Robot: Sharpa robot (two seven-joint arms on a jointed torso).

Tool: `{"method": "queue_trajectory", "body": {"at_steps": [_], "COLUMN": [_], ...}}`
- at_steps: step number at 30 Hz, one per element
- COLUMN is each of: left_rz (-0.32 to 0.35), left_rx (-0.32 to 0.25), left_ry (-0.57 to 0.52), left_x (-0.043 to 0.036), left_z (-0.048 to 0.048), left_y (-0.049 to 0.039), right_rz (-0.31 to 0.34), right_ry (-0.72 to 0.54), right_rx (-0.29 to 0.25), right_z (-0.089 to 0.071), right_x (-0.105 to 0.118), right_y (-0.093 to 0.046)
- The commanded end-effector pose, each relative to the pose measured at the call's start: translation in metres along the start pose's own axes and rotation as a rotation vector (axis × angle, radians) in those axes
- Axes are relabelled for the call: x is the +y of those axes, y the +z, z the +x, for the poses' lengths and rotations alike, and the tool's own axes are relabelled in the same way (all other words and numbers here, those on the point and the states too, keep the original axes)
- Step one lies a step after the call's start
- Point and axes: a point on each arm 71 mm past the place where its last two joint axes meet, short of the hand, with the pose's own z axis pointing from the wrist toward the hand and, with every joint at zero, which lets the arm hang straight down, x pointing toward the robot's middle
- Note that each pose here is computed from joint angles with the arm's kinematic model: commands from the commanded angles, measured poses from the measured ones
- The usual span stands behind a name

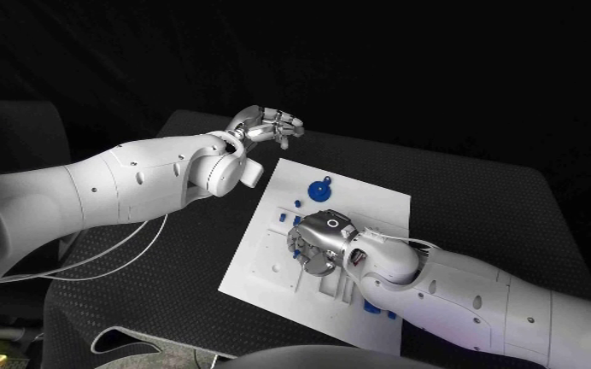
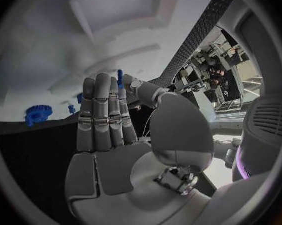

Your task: Assemble the parts on the task board

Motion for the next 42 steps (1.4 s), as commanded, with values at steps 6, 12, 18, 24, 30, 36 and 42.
{"method": "queue_trajectory", "body": {"at_steps": [6, 12, 18, 24, 30, 36, 42], "left_rz": [0.006, 0.005, 0.004, 0.005, 0.007, 0.004, 0.004], "left_rx": [0.005, 0.006, 0.005, 0.007, 0.009, 0.011, 0.012], "left_ry": [-0.007, -0.008, -0.007, -0.008, -0.008, -0.008, -0.008], "left_x": [-0.0018, -0.0017, -0.0015, -0.0020, -0.0032, -0.0035, -0.0042], "left_z": [0.0004, 0.0004, -0.0002, 0.0005, 0.0018, 0.0013, 0.0014], "left_y": [0.0004, 0.0007, 0.0004, 0.0005, 0.0018, 0.0015, 0.0019], "right_rz": [0.009, 0.014, 0.011, 0.004, 0.010, 0.020, 0.028], "right_ry": [-0.014, -0.018, -0.018, -0.017, -0.015, -0.025, -0.031], "right_rx": [0.017, 0.003, 0.009, 0.045, 0.088, 0.106, 0.109], "right_z": [0.0039, 0.0028, 0.0031, 0.0055, 0.0087, 0.0102, 0.0110], "right_x": [-0.0016, -0.0020, -0.0011, 0.0028, 0.0043, 0.0032, 0.0018], "right_y": [0.0005, 0.0005, 0.0006, 0.0033, 0.0047, 0.0048, 0.0050]}}
